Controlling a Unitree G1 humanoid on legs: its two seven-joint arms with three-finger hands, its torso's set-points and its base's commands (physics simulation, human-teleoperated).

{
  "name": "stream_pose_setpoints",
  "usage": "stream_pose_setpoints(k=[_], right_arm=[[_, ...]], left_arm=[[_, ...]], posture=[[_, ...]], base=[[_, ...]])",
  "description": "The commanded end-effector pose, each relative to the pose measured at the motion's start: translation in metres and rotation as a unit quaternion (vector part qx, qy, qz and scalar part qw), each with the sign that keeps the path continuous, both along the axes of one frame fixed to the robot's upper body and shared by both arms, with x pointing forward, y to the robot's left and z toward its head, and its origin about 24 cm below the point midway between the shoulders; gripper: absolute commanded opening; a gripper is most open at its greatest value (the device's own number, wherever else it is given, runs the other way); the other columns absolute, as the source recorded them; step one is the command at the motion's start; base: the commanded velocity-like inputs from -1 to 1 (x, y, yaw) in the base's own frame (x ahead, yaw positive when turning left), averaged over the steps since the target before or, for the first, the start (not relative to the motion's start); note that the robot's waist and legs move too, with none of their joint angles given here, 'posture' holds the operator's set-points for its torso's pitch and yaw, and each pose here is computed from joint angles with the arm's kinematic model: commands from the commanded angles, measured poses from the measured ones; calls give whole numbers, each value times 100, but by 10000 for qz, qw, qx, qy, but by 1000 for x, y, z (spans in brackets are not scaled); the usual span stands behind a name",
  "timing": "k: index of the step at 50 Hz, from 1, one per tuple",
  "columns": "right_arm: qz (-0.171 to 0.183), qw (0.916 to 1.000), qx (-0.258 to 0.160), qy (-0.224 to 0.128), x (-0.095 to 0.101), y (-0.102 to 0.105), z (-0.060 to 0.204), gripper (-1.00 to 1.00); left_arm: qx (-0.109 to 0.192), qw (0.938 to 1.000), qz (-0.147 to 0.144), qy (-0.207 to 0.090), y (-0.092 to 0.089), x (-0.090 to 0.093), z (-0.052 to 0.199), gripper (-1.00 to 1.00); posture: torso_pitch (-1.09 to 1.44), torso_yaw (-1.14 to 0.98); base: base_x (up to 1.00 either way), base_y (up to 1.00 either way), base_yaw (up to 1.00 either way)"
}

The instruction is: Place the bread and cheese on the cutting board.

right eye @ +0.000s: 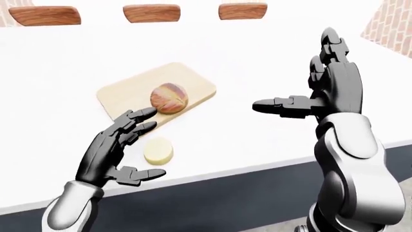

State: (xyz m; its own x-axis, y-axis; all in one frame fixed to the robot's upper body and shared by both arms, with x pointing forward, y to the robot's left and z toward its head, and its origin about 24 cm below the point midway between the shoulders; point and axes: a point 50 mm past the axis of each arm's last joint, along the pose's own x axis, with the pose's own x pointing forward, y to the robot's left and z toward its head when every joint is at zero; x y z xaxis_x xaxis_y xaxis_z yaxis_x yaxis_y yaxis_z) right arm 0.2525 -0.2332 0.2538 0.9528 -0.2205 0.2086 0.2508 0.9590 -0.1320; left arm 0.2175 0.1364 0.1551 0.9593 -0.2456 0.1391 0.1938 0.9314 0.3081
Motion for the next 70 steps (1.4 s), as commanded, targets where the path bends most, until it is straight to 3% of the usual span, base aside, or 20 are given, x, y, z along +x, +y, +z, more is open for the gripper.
stream_pose_setpoints(k=[1,5,16,28,30,31,35,42,47,54,58,65,70], right_arm=[[-48,9992,-115,-392,-5,0,13,100],[-34,9992,-112,-388,-4,0,13,100],[-38,9993,-111,-368,-3,0,11,100],[-39,9992,-104,-375,-4,0,12,100],[-36,9992,-112,-373,-4,0,12,100],[-35,9992,-116,-374,-4,1,12,100],[-35,9992,-118,-374,-4,1,12,100],[-36,9992,-123,-377,-4,1,12,100],[9,9991,-53,-429,-6,1,14,100],[9,9990,-39,-440,-6,1,15,100],[19,9991,-56,-430,-4,2,15,100],[52,9992,-48,-401,-1,4,12,100],[61,9992,-58,-388,0,5,12,100]], left_arm=[[87,9999,45,-82,1,-2,2,44],[163,9999,49,-12,1,-1,-1,33],[76,9997,-98,-208,-3,-10,9,40],[151,9995,-209,-175,-6,-12,4,39],[168,9995,-203,-151,-5,-12,4,22],[171,9996,-202,-140,-5,-11,4,-1],[171,9996,-187,-115,-5,-10,3,-30],[168,9996,-182,-105,-4,-8,1,-47],[185,9997,-139,-77,-3,-7,-2,-47],[157,9997,-103,-168,2,-18,21,-64],[106,9995,-102,-271,4,-25,40,-100],[241,9993,145,-227,9,-19,59,-100],[298,9994,159,-108,0,-25,81,-100]], posture=[[0,0],[0,0],[0,0],[0,0],[0,0],[0,0],[0,0],[0,0],[0,0],[0,0],[0,0],[0,0],[0,0]], base=[[0,0,0],[0,0,0],[0,0,0],[0,0,0],[0,0,0],[0,0,0],[0,0,0],[0,0,0],[0,0,0],[0,0,0],[0,0,0],[0,0,0],[0,0,0]])
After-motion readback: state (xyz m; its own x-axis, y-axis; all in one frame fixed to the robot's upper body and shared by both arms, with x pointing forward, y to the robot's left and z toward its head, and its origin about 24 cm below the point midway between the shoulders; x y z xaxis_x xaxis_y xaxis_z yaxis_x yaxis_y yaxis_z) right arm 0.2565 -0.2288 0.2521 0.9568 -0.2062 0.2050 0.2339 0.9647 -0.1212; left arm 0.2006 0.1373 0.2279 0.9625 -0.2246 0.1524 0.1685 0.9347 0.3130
